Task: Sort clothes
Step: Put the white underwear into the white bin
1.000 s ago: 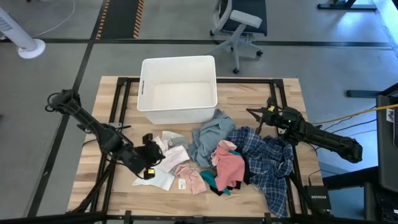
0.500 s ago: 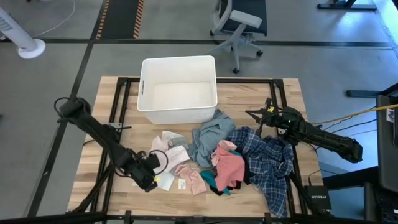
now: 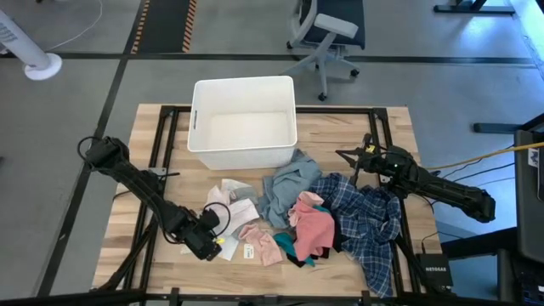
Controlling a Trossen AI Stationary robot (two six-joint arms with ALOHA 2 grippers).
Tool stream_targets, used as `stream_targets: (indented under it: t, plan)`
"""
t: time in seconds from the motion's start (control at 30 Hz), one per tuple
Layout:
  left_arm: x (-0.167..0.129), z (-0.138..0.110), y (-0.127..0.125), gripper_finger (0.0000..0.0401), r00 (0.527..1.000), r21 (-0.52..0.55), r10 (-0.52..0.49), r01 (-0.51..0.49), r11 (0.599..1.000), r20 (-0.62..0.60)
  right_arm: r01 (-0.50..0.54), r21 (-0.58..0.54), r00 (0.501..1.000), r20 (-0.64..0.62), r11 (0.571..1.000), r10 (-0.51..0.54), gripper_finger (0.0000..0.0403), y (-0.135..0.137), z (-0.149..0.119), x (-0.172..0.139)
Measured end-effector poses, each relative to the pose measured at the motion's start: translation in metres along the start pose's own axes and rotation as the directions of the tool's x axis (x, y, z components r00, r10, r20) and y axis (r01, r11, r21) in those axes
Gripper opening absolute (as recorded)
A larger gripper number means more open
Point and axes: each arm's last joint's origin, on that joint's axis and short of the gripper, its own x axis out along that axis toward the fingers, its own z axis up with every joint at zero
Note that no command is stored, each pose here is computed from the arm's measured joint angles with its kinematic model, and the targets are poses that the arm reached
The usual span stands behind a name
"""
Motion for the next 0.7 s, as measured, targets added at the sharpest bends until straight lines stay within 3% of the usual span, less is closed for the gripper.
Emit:
stream_targets:
  t: [0.37,0.57,0.7]
  plan:
    - [0.002,0.006,0.0,0.0182,1.0,-0.084,-0.005,0.005,0.996,0.003,-0.018,0.002,1.0,-0.023,1.0,0.018,0.0019,0.001,-0.002,0.0]
    - [0.016,0.005,-0.005,0.021,0.998,-0.079,-0.06,0.06,0.995,0.009,-0.018,0.002,1.0,-0.023,1.0,0.018,0.0019,0.001,-0.002,0.0]
    - [0.029,0.002,0.001,0.0209,1.0,-0.07,0.015,-0.015,0.997,-0.007,-0.018,0.002,1.0,-0.023,1.0,0.018,0.0019,0.001,-0.002,0.0]
